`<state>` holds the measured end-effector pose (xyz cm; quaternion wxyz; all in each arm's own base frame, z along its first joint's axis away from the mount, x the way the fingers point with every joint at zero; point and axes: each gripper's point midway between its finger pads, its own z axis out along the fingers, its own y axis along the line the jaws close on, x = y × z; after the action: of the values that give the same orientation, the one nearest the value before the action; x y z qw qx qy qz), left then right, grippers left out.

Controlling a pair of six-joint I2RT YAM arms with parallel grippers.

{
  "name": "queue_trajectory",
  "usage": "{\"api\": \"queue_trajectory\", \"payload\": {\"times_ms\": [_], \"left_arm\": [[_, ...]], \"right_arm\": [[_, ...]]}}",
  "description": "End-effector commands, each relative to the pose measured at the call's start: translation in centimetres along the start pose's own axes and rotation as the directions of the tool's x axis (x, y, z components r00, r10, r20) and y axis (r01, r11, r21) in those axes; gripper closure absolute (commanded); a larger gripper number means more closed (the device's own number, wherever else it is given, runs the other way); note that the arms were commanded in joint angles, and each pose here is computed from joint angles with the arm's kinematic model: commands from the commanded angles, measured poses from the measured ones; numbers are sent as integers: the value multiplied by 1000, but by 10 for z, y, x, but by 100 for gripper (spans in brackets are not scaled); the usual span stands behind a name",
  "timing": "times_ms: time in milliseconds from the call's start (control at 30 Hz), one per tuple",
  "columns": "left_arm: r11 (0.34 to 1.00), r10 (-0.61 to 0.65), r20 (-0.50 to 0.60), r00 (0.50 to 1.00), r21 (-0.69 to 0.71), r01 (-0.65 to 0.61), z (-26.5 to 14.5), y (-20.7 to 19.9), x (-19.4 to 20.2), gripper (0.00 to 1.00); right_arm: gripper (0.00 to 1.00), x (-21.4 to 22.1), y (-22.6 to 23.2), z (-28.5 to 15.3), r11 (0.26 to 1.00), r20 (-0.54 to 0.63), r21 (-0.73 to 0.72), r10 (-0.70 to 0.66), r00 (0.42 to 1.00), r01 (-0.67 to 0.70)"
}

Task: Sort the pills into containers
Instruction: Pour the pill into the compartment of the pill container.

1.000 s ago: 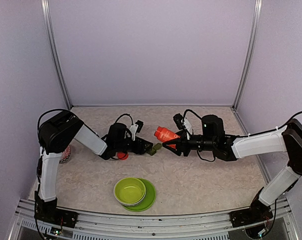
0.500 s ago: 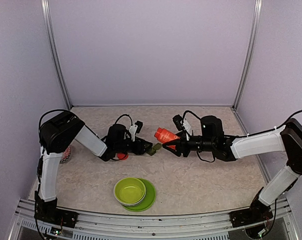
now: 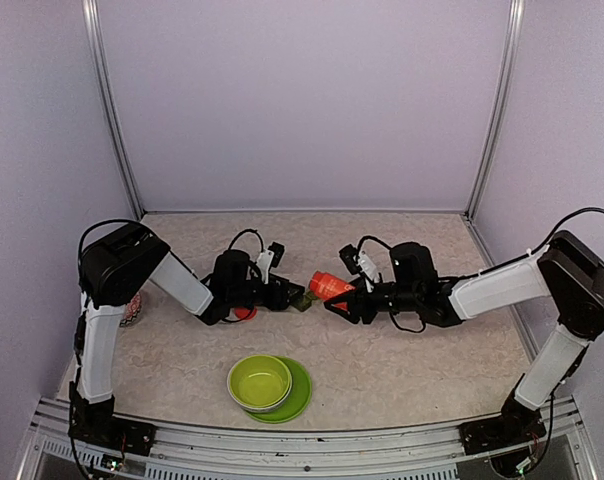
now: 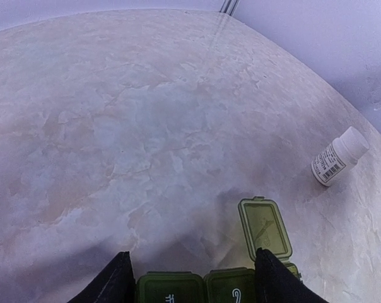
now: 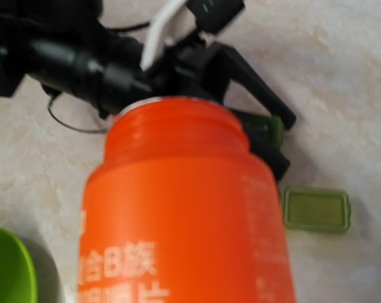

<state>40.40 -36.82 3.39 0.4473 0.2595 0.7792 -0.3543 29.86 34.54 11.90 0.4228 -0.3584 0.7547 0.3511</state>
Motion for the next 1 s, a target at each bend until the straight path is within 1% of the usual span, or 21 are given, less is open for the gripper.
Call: {"api": "queue_trajectory", "payload": {"times_ms": [0, 333, 633, 867, 967], "left_arm": [[1000, -2, -15, 1000, -7, 2, -2, 1, 13, 37], [1000, -3, -7, 1000, 2, 3, -3, 2, 12, 39], [1000, -7, -16, 1000, 1, 7, 0, 2, 14, 41], [1000, -8, -18, 1000, 6, 8, -1, 2, 13, 38], [1000, -12, -18, 1000, 14, 12, 0, 2, 13, 35]], "right_arm": [[61, 5, -6, 7, 1000, -3, 15, 0, 1000, 0], [62, 15, -14, 22, 999, -52, 41, 1, 999, 1], [62, 18, -14, 33, 999, -83, 36, -2, 997, 5], [61, 24, -16, 37, 999, -107, 42, 5, 994, -1], [61, 28, -15, 39, 999, -117, 38, 9, 993, -5]]}}
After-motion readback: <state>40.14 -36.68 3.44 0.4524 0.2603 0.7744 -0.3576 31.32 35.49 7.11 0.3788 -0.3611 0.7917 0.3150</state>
